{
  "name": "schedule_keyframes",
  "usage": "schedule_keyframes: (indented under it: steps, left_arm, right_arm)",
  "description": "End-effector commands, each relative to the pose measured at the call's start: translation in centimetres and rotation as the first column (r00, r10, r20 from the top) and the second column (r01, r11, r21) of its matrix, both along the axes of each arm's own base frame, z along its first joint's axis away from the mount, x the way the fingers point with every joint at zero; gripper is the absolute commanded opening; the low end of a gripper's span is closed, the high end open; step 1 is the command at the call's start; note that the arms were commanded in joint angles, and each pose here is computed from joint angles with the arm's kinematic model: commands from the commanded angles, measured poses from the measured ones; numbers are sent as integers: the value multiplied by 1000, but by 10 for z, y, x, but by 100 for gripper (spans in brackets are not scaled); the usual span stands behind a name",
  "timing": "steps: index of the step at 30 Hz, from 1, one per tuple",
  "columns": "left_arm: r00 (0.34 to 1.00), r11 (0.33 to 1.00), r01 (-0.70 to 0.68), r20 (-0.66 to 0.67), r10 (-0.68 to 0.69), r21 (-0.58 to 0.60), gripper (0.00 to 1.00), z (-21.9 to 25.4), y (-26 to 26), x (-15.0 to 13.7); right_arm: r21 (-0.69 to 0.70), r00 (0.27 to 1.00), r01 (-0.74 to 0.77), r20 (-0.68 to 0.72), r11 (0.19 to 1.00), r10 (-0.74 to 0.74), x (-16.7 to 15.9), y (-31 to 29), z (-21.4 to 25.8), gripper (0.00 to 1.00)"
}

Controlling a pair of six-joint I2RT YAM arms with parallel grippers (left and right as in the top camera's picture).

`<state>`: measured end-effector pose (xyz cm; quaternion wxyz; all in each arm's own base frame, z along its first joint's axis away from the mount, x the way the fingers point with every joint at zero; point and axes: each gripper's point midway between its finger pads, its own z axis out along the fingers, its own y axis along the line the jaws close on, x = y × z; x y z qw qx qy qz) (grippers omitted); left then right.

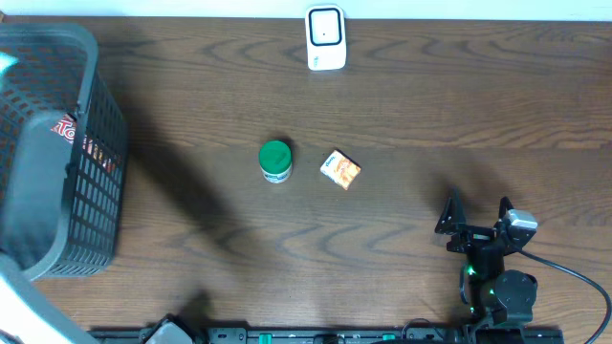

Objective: Scan the item barcode
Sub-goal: 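Hold the mint-green pack before the scanner, then place it right of tissues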

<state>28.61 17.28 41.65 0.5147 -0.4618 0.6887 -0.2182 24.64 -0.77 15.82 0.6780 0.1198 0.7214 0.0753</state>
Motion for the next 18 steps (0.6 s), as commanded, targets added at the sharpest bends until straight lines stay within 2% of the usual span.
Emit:
schedule_keyframes:
  steps: [1,4,6,10,13,15,18]
  left_arm:
    - [945,946,324,60,-323,-15,8,15,-104,15]
    - [848,850,527,48,-528,20,7,16,-180,20]
    - [772,771,635,-23,-635,51,7,0,-241,29]
    - [708,707,702,-193,-679,89,7,-48,-307,50]
    - [635,642,762,-298,-713,85,8,-89,-358,64]
    - [534,558,829,-360,-765,44,7,-134,-416,76]
    - [458,500,866,-414,-787,8,8,-186,-465,87]
  right_arm:
    - [-7,1000,-11,0,1000,11,0,2,0,99]
    - [-8,1000,-11,0,1000,11,0,2,0,99]
    - [-8,1000,-11,0,1000,11,0,2,0,99]
    - [-8,1000,-11,0,1000,11,0,2,0,99]
    - [-8,1000,-11,0,1000,11,0,2,0,99]
    - [-8,1000,-11,0,1000,11,0,2,0,99]
    - [-8,1000,-11,0,1000,11,0,2,0,99]
